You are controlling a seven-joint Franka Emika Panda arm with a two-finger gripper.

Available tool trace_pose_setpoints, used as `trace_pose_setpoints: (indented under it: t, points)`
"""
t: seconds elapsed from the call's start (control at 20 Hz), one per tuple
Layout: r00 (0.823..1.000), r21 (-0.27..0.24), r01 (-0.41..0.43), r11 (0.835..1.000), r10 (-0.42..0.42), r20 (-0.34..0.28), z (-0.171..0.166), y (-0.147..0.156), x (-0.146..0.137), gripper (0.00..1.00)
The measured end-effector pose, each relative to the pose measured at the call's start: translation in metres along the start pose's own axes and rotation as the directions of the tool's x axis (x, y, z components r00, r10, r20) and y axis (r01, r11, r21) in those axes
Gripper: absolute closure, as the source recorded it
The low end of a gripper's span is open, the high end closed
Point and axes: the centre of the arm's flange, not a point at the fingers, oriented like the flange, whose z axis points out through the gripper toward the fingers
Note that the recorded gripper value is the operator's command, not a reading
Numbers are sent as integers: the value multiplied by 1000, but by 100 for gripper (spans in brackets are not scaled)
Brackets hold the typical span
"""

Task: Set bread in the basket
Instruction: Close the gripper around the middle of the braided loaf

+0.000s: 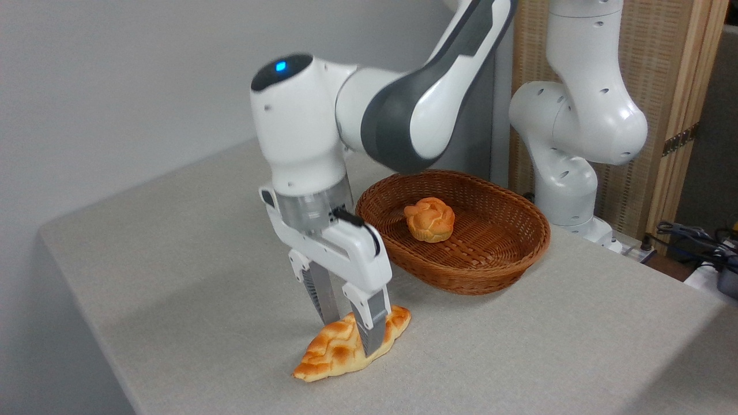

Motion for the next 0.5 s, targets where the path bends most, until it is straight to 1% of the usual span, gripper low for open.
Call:
trace_pose_setpoints:
  t: [0.05, 0.1, 0.15, 0.2, 0.3, 0.5]
  points:
    - [1000, -2, -4, 1000, 4, 8, 6, 1, 0, 22]
    - [1000, -3, -6, 1000, 6, 14, 9, 1, 0, 44]
    - [1000, -2, -7, 1000, 7, 15, 9, 1, 0, 70]
    - [1000, -2, -7, 1000, 7, 15, 9, 1, 0, 84]
    - [1000, -2, -6, 1000, 6, 17, 10, 0, 0, 93]
    - [1000, -6, -6, 1000, 6, 21, 13, 1, -1, 95]
